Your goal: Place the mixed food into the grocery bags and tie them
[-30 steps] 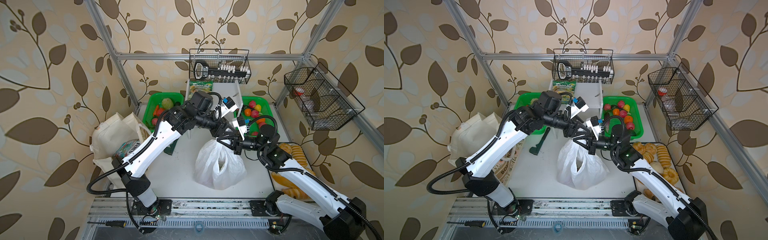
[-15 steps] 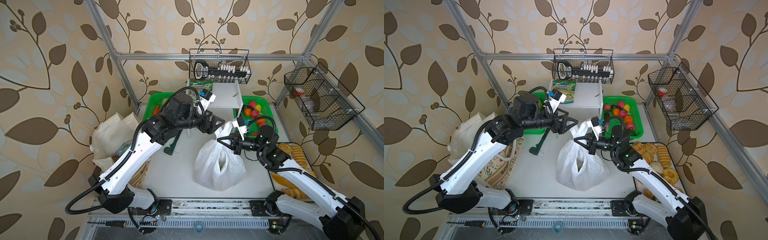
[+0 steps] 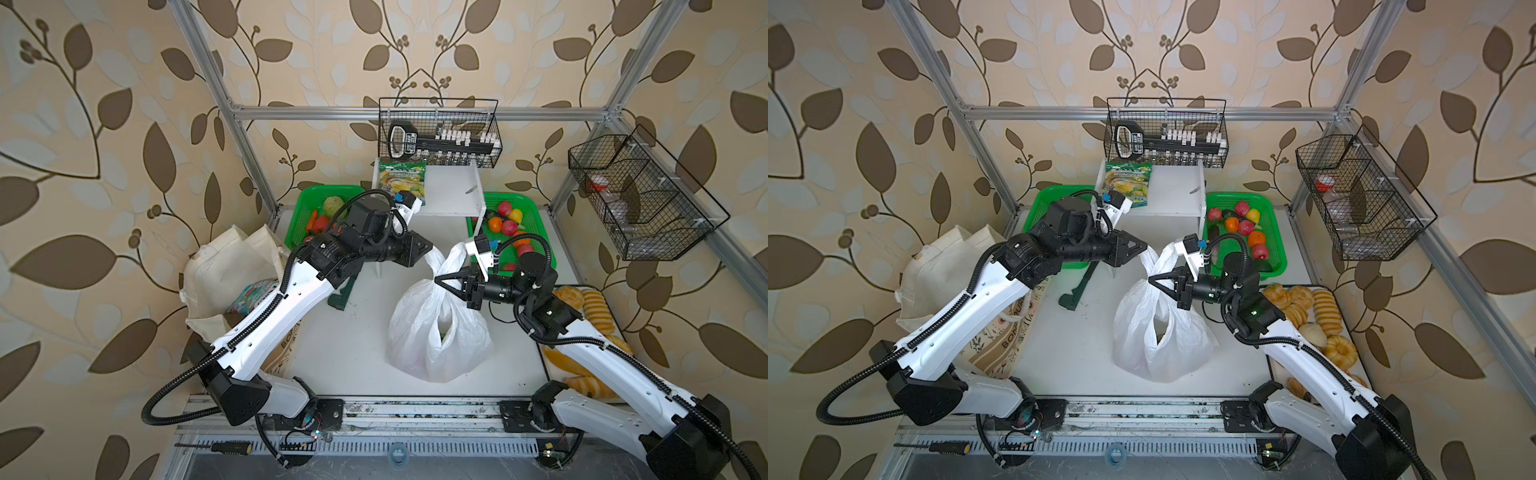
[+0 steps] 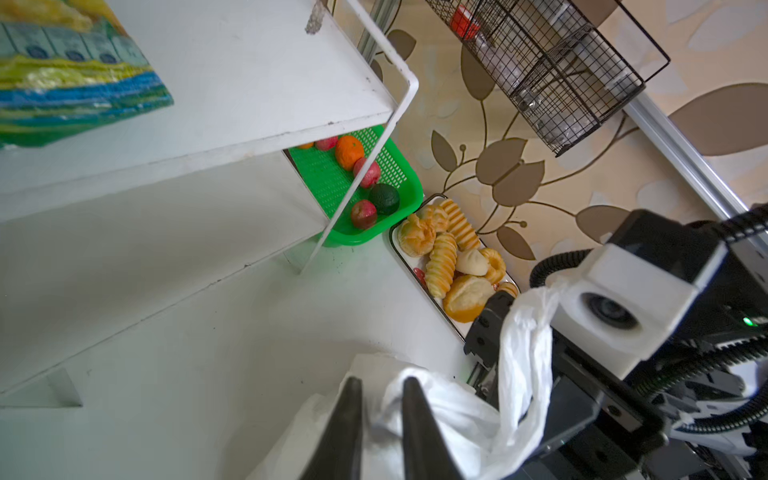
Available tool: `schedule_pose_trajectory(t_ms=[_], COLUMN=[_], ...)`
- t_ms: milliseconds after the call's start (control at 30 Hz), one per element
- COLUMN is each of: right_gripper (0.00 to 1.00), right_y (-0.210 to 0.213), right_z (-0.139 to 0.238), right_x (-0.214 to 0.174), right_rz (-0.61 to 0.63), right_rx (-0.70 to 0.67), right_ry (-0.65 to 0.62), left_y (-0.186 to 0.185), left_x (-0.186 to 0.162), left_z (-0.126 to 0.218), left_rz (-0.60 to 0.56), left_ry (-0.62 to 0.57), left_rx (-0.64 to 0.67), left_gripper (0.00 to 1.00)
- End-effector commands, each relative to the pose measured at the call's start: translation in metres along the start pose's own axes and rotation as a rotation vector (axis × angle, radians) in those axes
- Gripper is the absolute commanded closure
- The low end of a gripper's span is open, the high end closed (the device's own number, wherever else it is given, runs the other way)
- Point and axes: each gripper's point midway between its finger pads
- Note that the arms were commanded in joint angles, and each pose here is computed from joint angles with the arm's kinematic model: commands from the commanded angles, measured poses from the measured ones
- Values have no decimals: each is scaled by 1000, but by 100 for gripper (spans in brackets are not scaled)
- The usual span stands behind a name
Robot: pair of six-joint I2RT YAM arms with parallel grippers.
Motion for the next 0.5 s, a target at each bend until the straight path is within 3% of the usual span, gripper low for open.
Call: schedule_pose_trajectory(t_ms=[0, 167, 267, 467], right_gripper=[92, 93, 94, 88], right_y=[-17, -37, -55, -66], right_z=[6, 13, 15, 17], right_x=[-6, -14, -26, -33], right_rz=[-58, -135, -185, -213], right_rx=[-87, -175, -270, -323], right_ry=[-7, -25, 7, 3], left_y=[-2, 10, 4, 5], left_x=[8, -5, -7, -17], left_z=[14, 16, 21, 31], left_rz=[22, 93, 136, 179], left_ry=[-85, -93, -117, -132], left_rx=[1, 24, -33, -53], left_gripper=[100, 100, 100, 100])
Point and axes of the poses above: each gripper's point midway between its finger pads, its own z axis back along the fingers, its own y axis along the line the jaws close on, x = y × z, and after that the axes turned 9 degrees about z, right-handed
